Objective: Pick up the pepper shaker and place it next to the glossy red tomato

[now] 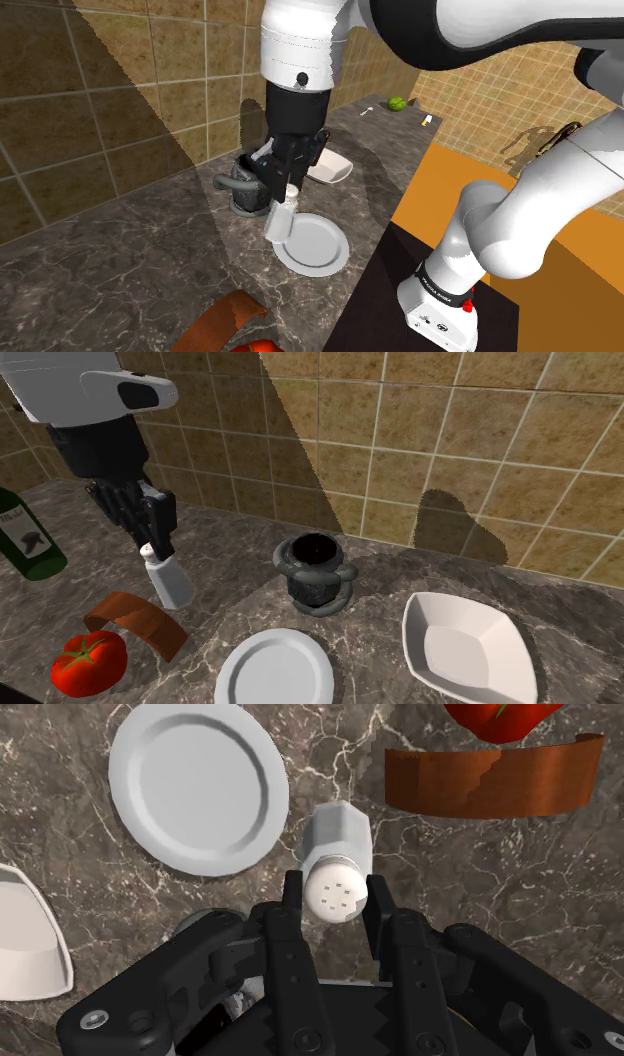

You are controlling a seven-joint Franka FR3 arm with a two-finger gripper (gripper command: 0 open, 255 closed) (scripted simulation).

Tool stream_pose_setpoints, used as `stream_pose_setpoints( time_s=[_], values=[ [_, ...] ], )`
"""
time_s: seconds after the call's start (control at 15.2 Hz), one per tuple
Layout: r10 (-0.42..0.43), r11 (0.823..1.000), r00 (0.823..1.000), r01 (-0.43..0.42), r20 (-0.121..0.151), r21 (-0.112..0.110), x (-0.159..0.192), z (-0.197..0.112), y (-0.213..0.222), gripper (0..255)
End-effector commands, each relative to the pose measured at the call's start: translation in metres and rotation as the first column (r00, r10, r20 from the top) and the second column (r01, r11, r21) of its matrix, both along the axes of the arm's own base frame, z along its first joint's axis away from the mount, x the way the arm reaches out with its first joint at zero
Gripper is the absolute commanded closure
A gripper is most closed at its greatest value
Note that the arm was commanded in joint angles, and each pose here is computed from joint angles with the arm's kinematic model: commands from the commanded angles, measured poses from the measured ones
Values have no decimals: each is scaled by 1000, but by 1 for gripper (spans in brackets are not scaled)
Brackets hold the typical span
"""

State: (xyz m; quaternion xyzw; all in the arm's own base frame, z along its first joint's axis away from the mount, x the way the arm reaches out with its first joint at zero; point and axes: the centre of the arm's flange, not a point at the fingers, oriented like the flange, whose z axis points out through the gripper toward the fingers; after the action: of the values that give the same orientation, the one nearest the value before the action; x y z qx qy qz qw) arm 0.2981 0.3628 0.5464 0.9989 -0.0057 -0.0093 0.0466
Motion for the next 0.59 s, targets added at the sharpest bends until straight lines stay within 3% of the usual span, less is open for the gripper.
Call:
stream_pose_setpoints(
  time_s=[0.0, 0.53],
  values=[
    [-3, 1000, 1000, 3, 0, 0, -20, -4, 3, 255],
    [-3, 1000, 1000, 3, 0, 0, -20, -47, 3, 255]
  ],
)
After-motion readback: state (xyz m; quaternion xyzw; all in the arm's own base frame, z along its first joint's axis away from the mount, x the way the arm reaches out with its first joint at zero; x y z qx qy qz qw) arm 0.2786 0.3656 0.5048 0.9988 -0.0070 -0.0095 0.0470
